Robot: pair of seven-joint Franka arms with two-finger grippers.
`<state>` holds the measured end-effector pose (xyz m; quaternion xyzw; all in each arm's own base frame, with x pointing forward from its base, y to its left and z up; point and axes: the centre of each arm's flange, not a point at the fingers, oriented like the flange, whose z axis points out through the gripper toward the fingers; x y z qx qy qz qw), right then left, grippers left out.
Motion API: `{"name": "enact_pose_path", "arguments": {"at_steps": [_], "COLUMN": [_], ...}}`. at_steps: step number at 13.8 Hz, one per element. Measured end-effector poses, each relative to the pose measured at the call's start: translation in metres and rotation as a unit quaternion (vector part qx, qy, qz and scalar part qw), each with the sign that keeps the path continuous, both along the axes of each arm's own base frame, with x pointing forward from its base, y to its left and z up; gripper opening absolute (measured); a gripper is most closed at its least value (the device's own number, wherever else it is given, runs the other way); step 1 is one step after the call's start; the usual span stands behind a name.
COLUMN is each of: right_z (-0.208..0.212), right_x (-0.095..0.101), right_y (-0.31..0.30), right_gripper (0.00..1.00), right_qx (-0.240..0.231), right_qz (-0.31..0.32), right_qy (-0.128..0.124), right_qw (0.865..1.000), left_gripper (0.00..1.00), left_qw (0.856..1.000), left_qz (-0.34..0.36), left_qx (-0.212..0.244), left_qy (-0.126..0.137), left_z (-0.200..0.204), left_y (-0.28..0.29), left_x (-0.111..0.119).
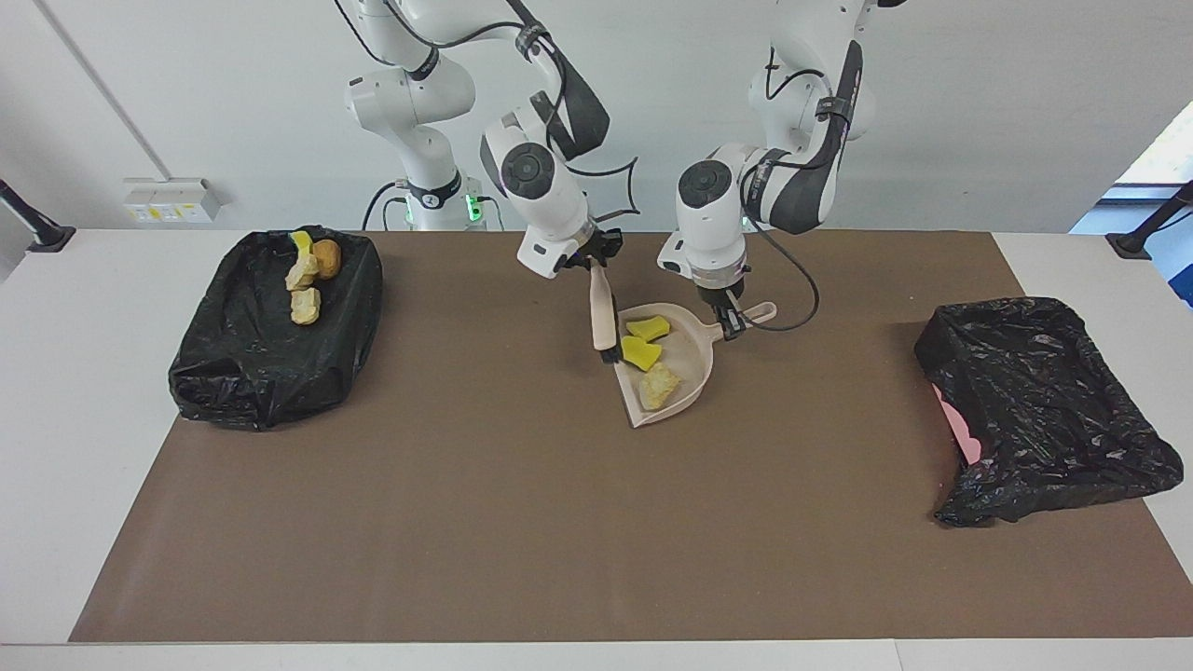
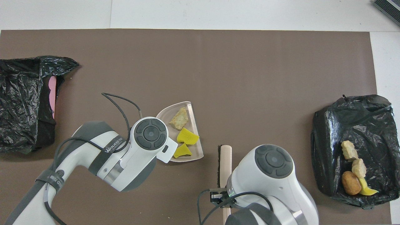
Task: Sweep and dump trash in bin
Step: 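Carry the dustpan to the bag with the left gripper while the right gripper lowers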
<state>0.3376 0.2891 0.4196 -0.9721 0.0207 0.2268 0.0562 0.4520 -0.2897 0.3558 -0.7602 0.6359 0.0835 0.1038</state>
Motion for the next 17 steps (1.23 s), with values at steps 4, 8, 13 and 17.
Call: {"name": "enact_pose_path", "arguments": {"at_steps": [4, 8, 13, 17], "right_z": [-0.031, -0.049, -0.055, -0.078], "right_x": [-0.056, -0.075, -0.078, -0.093], "right_y": [0.019, 0.028, 0.03, 0.056], "right_gripper": [0.26, 0.26, 0.26, 0.26], "right_qx": [-0.037, -0.043, -0.042, -0.044], "right_qz": [-0.001, 0.0, 0.001, -0.002], "right_qy": [-0.011, -0.024, -0.03, -0.044], "right_qw": [0.999, 0.999, 0.999, 0.998], "left_gripper": [0.31, 0.31, 0.31, 0.31], "left_qw": [1.0, 1.0, 0.999, 0.999], "left_qz": [0.0, -0.004, 0.034, 0.046], "left_qx": [0.0, -0.003, -0.002, -0.013], "left_qy": [0.0, -0.001, -0.005, -0.022], "left_z": [0.0, 0.005, 0.019, 0.062], "left_y": [0.0, 0.008, 0.057, 0.125], "left_x": [0.0, 0.009, 0.035, 0.055]}}
